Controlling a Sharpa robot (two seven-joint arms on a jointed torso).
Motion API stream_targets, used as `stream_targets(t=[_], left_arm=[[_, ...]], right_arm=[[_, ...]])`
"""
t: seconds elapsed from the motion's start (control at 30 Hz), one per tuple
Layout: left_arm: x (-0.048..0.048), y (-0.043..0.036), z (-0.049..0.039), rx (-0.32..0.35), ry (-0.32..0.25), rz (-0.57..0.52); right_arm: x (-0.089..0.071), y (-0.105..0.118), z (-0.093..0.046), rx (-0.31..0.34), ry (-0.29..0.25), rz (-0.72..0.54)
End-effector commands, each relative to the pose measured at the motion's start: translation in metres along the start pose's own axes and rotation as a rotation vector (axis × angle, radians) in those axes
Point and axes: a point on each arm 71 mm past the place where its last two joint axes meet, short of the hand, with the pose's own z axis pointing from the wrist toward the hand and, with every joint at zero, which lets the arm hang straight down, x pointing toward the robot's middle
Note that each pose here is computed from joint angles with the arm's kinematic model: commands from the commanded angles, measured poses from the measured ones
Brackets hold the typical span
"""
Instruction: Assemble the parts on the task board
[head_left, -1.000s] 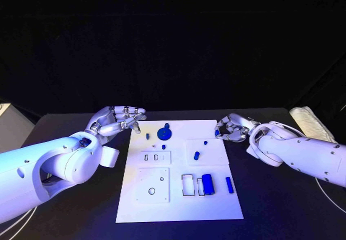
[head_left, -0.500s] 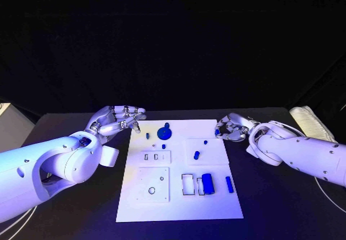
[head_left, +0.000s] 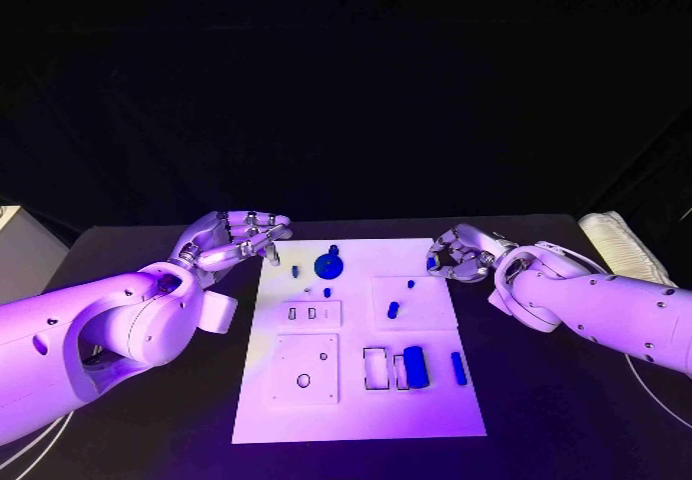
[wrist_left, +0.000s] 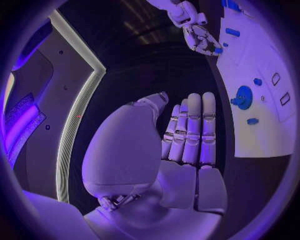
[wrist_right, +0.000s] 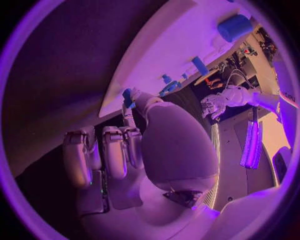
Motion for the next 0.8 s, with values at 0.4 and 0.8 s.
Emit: stream_targets(t=[0.4,0.8], left_arm=[[-0.0009,0.0012,0.0029,-0.001,0.008,0.014],[-0.0007,0.0065,0.0106,-0.023,-0.008,0.055]], right_arm=[[-0.005,0.064,-0.003,0.024,-0.057,0.12],[0.046,0.152,0.002,-0.05,-0.006,0.07]])
